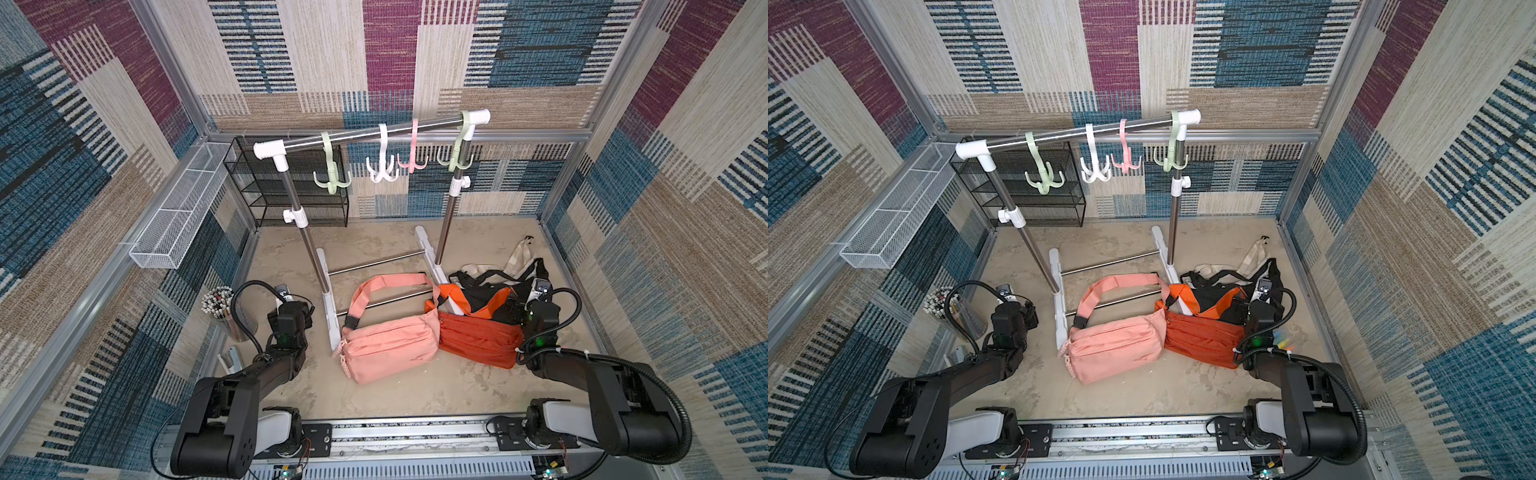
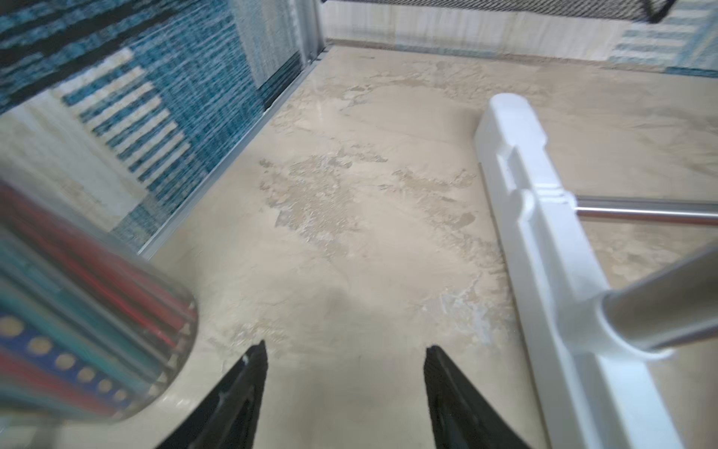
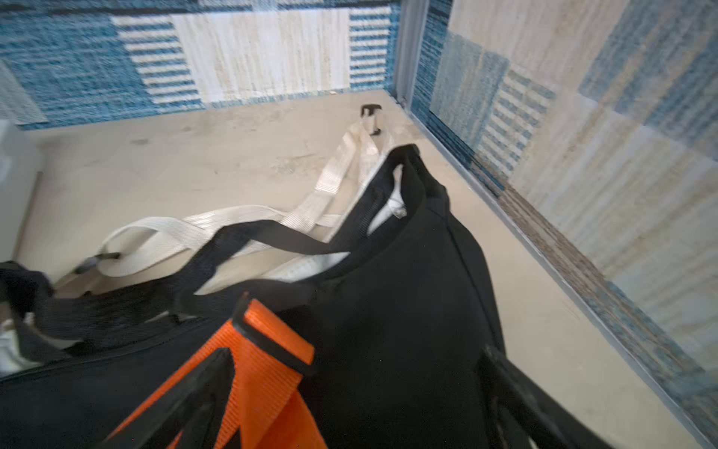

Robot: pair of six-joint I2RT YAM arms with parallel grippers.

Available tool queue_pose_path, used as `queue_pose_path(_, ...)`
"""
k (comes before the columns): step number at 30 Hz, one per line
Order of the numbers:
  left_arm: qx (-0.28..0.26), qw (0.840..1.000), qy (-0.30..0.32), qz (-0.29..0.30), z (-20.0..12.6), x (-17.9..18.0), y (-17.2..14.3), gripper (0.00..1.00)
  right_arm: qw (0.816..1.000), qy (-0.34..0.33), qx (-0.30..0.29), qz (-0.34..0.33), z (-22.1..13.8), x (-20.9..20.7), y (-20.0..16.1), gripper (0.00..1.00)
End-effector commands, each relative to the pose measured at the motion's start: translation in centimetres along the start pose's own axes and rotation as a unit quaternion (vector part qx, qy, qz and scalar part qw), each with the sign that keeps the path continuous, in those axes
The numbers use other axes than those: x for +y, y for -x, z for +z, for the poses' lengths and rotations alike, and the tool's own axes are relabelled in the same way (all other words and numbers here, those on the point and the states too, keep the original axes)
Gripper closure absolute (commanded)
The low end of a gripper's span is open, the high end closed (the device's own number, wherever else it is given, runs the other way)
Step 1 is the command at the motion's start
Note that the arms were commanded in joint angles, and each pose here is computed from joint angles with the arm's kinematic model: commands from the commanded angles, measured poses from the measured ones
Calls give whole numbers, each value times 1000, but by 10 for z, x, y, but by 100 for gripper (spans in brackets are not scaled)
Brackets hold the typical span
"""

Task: Take the bag off the hook
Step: Reset both arms

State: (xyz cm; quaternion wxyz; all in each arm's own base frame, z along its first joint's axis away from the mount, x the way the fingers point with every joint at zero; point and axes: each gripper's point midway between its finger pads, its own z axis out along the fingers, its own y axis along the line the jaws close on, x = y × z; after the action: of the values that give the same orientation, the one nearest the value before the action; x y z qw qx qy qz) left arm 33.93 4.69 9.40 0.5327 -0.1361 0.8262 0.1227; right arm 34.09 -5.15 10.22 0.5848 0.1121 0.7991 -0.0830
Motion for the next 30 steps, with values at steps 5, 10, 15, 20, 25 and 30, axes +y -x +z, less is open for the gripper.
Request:
queue_pose_path(5,-85,992,-89,-33,18,-11,16,32,970,173,-168,9,-23,47,59,0)
queue_pose_path(10,-67,994,-76,-42,23,-6,17,18,978,155,-140,14,0,47,50,0)
queue_pose_path(15,-34,997,-75,-13,35,-18,19,1,979,150,-135,12,1,48,47,0)
queue_pose_path(20,-33,997,-72,-8,37,-20,19,1,979,151,-136,11,0,48,47,0)
queue_pose_path(25,-32,997,-72,-7,38,-20,19,1,980,149,-135,10,1,48,47,0)
queue_pose_path(30,-15,995,-96,8,43,-31,19,1,980,148,-133,7,1,49,46,0)
